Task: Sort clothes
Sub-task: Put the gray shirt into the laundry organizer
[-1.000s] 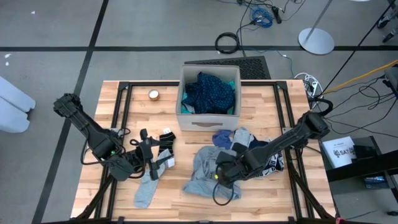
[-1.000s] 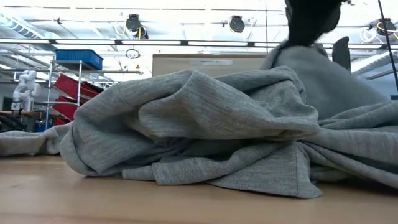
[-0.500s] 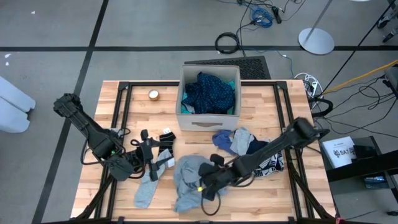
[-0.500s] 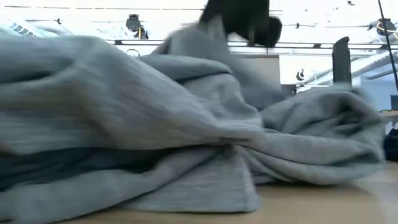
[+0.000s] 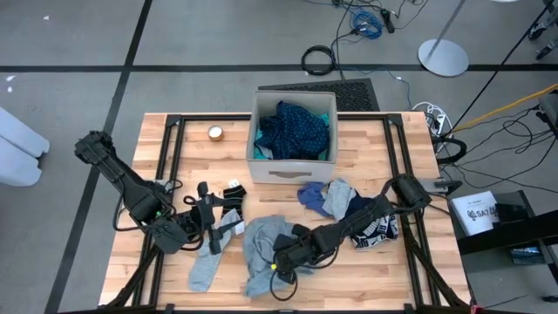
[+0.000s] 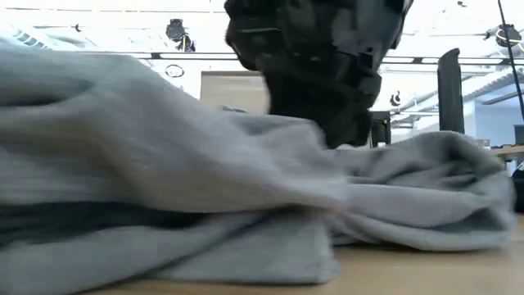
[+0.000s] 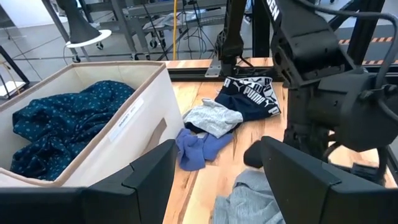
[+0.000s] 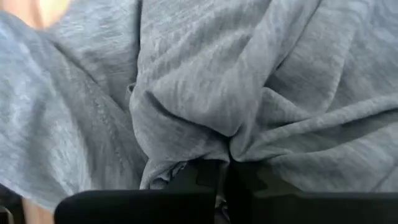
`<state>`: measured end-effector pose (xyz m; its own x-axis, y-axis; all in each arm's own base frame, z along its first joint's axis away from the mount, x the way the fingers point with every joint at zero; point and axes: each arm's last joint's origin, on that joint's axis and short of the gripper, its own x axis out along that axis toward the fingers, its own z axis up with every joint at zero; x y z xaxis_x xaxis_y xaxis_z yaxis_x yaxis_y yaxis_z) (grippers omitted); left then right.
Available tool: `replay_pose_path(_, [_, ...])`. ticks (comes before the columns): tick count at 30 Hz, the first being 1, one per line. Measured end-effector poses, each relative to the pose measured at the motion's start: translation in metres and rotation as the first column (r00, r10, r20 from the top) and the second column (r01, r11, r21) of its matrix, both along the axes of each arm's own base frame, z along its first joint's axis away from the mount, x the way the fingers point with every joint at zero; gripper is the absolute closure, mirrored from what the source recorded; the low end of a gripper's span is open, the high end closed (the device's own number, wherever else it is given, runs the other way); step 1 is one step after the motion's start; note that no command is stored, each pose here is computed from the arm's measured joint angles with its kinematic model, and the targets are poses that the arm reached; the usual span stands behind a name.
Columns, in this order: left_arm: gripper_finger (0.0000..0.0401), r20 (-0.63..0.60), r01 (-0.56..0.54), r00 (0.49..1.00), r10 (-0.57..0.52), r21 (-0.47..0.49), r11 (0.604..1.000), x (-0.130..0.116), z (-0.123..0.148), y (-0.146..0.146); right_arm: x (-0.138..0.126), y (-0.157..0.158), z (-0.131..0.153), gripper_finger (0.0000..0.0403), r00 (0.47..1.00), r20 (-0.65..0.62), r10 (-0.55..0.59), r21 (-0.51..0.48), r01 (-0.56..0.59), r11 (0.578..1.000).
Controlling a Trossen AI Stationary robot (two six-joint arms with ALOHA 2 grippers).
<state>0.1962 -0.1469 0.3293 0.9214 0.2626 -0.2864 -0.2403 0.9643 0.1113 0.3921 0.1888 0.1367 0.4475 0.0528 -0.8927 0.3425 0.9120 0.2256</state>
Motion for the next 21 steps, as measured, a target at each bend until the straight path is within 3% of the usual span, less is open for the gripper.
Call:
replay_pose_path(6, [0.0157, -0.007, -0.004, 1.000, 0.004, -0.004, 1.000, 0.000, -0.001, 0.000, -0.028, -0.015, 0.020, 0.0401, 0.979, -0.193, -0.058, -0.091, 0.041, 0.995])
replay_pose_path(12, [0.0157, -0.007, -0.005, 1.000, 0.005, -0.004, 1.000, 0.000, -0.001, 0.000, -0.058, -0.030, 0.033, 0.0401, 0.902, -0.399, -0.164, -0.228, 0.075, 0.971])
replay_pose_path(21, [0.0157, -0.007, -0.005, 1.000, 0.005, -0.005, 1.000, 0.000, -0.001, 0.000, -0.061, -0.032, 0.041, 0.0401, 0.904, -0.402, -0.142, -0.234, 0.048, 0.971])
